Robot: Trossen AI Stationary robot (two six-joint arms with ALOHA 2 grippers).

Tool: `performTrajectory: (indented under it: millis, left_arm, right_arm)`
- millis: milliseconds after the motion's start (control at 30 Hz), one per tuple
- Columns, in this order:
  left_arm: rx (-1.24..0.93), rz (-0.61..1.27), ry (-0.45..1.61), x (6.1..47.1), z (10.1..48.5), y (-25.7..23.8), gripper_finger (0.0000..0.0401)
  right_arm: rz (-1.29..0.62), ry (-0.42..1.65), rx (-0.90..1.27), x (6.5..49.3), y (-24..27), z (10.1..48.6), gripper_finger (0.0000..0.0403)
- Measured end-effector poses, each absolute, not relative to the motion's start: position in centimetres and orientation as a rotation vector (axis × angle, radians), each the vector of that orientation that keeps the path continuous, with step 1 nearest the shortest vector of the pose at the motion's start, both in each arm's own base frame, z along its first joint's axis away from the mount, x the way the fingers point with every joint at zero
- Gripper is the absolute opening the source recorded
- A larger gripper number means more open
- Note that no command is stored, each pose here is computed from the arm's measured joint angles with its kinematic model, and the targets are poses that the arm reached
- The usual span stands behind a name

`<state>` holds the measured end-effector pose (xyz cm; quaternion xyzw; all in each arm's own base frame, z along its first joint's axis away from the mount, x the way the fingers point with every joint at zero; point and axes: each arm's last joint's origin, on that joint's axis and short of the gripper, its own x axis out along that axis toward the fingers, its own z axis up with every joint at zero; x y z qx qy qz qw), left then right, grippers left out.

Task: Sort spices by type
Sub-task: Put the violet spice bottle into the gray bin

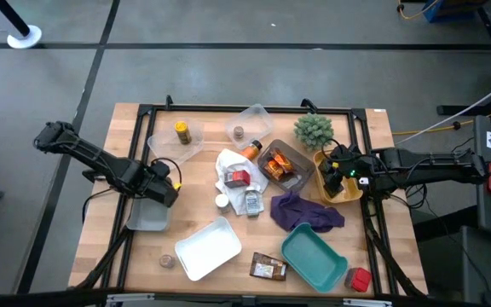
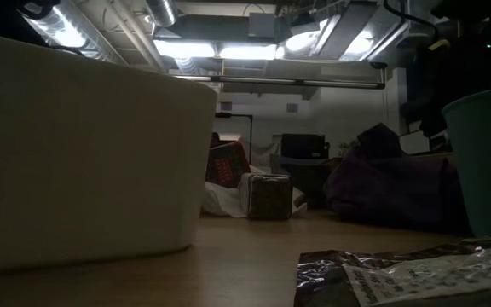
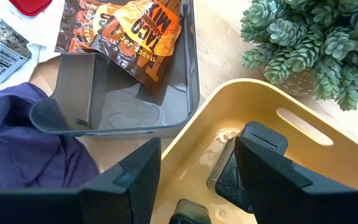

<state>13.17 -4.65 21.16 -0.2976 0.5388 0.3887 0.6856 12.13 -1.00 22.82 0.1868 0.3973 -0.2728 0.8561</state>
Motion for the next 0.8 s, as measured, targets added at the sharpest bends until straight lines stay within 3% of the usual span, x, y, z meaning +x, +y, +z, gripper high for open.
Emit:
performTrajectory:
  millis: [333, 800]
  left_arm:
    - [-0.666, 0.831, 1.203, 13.2, 22.1, -4.7, 0.0275]
    - [-0.769, 0.739, 0.99, 11.4, 25.2, -3.7, 0.0274]
  right_arm:
    - [-0.573, 0.835, 0.393, 12.1, -1.0, 22.8, 0.0205]
    - [-0.573, 0.834, 0.393, 12.1, -1.0, 22.8, 0.0205]
